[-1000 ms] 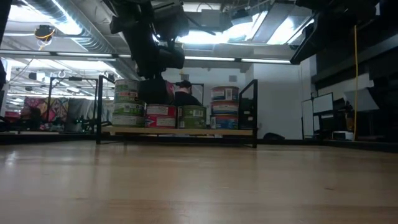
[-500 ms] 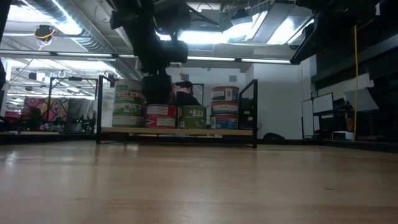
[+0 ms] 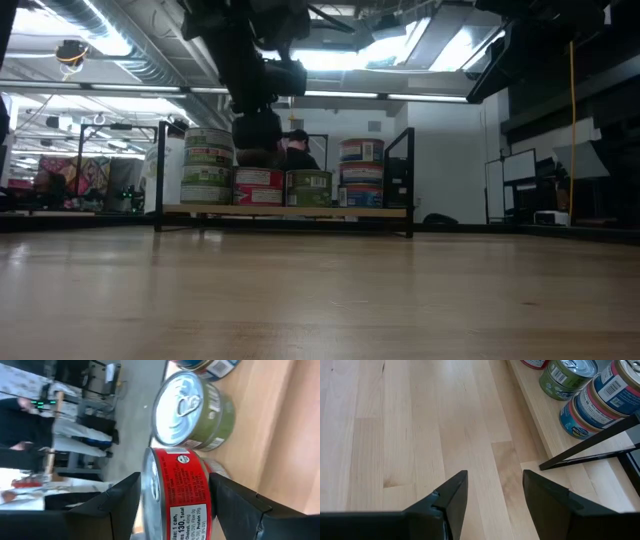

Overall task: Stack canned seafood by type on shelf
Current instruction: Stack the red tuna can on top of the red tuna can on the shelf

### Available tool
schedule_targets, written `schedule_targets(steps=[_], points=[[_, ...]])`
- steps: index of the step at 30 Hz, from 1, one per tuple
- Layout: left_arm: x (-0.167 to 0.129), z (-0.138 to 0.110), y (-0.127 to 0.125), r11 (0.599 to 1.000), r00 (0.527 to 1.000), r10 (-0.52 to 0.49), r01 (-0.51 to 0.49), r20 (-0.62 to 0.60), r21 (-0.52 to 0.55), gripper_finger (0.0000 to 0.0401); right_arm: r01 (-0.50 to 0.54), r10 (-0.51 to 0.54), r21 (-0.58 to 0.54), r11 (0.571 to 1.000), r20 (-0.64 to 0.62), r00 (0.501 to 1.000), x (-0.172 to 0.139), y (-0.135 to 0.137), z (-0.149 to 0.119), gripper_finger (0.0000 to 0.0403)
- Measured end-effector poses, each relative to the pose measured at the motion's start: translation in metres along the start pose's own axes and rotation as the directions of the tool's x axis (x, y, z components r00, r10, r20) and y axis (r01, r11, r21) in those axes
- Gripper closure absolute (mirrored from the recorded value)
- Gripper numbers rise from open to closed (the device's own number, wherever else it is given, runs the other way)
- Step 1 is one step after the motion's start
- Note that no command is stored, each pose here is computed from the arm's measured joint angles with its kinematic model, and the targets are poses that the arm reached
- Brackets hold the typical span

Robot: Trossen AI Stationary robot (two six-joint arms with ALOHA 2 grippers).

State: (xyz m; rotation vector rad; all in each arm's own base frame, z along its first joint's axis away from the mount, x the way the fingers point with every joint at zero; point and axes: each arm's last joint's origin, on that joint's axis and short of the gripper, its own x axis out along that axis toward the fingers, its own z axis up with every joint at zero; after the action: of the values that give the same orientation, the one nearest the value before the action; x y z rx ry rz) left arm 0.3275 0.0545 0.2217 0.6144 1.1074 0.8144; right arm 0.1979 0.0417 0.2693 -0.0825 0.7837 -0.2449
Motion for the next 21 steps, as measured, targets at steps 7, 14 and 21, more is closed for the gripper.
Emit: schedule_targets(steps=[7,14,21], points=[[0.009,-0.002,0.006,0.999,0.999,-0.041,0.041,-0.015,-0.020,0.0169,0.000,0.000,0.000,1.000,0.000,1.000,0.000,0.000,0.000,0.0212],[0.023,-0.006,0.016,0.997,0.997,-0.057,0.054,-0.048,-0.051,0.0169,0.000,0.000,0.000,1.000,0.000,1.000,0.000,0.000,0.000,0.0212],[0.024,-0.006,0.016,0.994,0.995,-0.094,0.092,-0.037,-0.060,0.0169,0.000,0.000,0.000,1.000,0.000,1.000,0.000,0.000,0.000,0.0212]])
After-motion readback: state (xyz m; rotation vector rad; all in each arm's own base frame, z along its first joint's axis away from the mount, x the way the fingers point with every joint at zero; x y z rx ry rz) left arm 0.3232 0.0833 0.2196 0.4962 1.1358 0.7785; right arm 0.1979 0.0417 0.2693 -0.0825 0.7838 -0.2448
